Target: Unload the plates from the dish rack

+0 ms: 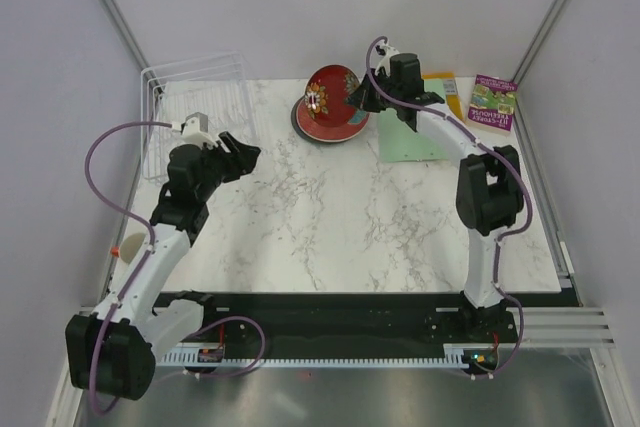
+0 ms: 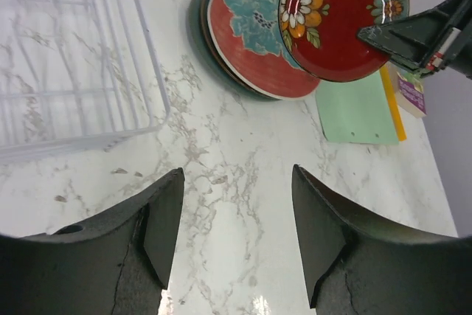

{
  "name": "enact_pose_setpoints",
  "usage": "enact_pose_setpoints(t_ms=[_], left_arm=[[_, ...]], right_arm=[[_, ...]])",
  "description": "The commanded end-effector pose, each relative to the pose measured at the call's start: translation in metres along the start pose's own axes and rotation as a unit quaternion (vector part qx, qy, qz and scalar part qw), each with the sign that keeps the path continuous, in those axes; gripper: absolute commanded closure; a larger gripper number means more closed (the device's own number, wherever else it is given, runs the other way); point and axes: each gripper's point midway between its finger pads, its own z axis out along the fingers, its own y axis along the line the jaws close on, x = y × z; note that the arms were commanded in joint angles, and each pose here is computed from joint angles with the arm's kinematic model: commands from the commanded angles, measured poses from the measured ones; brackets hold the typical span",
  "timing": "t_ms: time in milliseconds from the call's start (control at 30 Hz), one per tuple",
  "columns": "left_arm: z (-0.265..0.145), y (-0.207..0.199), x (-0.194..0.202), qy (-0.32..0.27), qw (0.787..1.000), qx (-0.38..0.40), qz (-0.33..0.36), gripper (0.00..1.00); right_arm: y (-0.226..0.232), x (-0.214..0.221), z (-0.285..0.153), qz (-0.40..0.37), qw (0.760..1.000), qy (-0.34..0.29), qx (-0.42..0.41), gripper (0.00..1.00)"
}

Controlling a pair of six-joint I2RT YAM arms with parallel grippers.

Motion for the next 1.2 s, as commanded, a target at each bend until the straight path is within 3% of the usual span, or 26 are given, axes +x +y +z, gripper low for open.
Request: enact_pose_setpoints(t_ms=[0,167,400,433,467,567,633,700,833,867,900,1000,1167], left_arm=[[-0.017,0.013,-0.02,-0.044,0.996,-0.042,0.065,0.33],[-0.029,0.016,-0.018,-0.045,0.994,-0.045,0.085,0.33],[-0.039,0.023,-0.011,-0.049,0.993,-0.052,0.097,0.32],[-0.039,0.028,-0.01,-0.052,0.992,-0.065,0.098,0.21],[-0.04,0.028,-0.011,-0.053,0.992,-0.065,0.097,0.01],[-0.04,0.028,-0.009,-0.051,0.992,-0.062,0.094,0.0],[-0.04,0.026,-0.01,-0.051,0.993,-0.059,0.093,0.0],[-0.04,0.025,-0.009,-0.046,0.993,-0.057,0.092,0.0],[-0.044,0.024,-0.01,-0.045,0.993,-0.058,0.093,0.0],[-0.046,0.022,-0.012,-0.049,0.993,-0.057,0.095,0.0],[-0.047,0.022,-0.011,-0.048,0.993,-0.057,0.095,0.0],[-0.051,0.02,-0.014,-0.052,0.993,-0.055,0.095,0.0],[-0.056,0.016,-0.009,-0.044,0.994,-0.043,0.091,0.0]], right_arm=[[-0.024,-0.029,0.033,0.014,1.0,-0.015,-0.005,1.0],[-0.036,-0.044,0.061,0.039,0.998,-0.014,-0.048,1.0],[-0.047,-0.03,0.082,0.085,0.993,0.006,-0.078,1.0],[-0.047,-0.029,0.082,0.085,0.993,0.006,-0.075,0.98],[-0.051,-0.023,0.082,0.089,0.993,0.013,-0.071,0.95],[-0.048,-0.017,0.079,0.104,0.991,0.029,-0.073,0.82],[-0.052,-0.01,0.078,0.111,0.991,0.043,-0.059,0.64],[-0.056,-0.006,0.073,0.115,0.991,0.049,-0.043,0.58],[-0.059,-0.001,0.068,0.111,0.992,0.056,-0.03,0.54],[-0.061,0.002,0.067,0.111,0.992,0.059,-0.023,0.49],[-0.061,0.004,0.066,0.11,0.992,0.062,-0.02,0.37],[-0.066,0.008,0.057,0.098,0.993,0.066,0.004,0.25],[-0.07,0.012,0.04,0.068,0.994,0.076,0.045,0.2]])
